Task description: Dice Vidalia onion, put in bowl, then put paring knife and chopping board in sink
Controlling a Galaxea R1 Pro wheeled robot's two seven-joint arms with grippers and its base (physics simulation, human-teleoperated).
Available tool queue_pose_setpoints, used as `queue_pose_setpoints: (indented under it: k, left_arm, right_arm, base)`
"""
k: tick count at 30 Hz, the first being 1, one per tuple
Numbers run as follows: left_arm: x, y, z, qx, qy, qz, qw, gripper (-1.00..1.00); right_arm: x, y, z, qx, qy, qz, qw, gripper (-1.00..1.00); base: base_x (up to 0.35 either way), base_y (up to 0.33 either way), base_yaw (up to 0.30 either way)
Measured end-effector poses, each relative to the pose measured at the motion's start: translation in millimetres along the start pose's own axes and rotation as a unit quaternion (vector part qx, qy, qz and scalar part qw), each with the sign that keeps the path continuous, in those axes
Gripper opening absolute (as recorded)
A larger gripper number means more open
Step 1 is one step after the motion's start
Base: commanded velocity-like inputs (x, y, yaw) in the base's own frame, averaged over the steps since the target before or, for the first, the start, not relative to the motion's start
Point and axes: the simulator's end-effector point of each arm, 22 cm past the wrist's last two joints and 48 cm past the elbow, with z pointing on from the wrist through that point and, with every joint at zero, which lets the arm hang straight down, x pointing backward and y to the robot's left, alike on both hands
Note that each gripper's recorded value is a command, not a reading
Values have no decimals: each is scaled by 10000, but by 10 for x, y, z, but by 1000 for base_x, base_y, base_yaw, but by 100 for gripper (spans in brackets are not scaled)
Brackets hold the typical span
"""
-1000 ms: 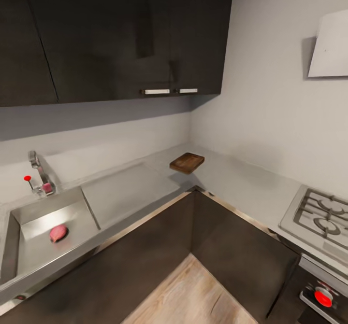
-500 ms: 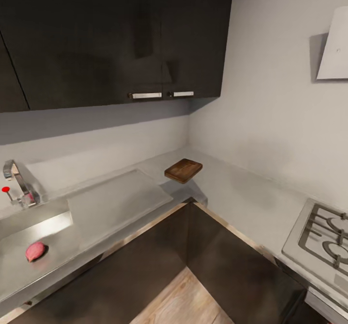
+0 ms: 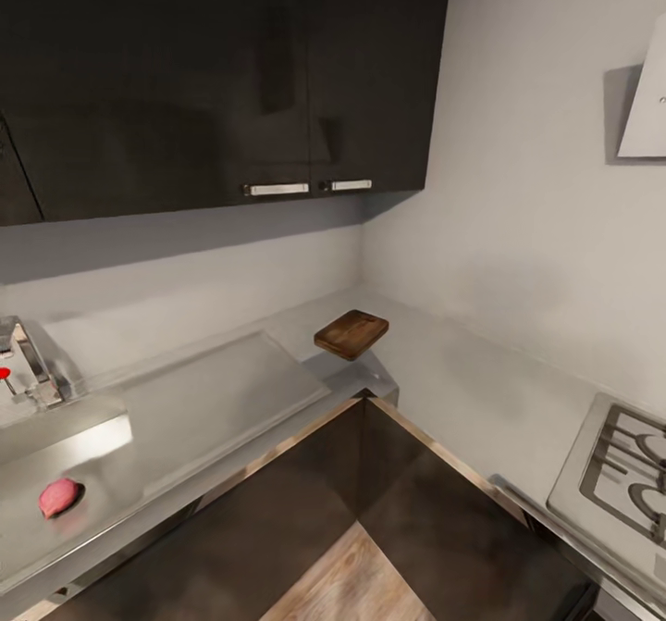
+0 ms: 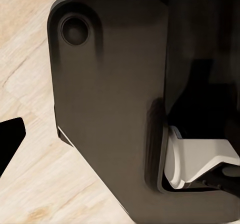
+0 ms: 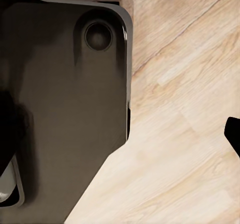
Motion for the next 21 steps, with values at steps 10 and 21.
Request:
queue_pose_setpoints:
  k: [10,21]
  left_arm:
    - [23,7,-70,-7,-5,-2,10000,100]
    - [65,13,-158,-14,-1,-9,10000,100]
  right_arm:
    - [24,-7,-71,3,1,-2,10000,100]
    - [58,-12,-161,4,2,-1,10000,100]
  base:
    - [1,0,54]
    - [0,0,44]
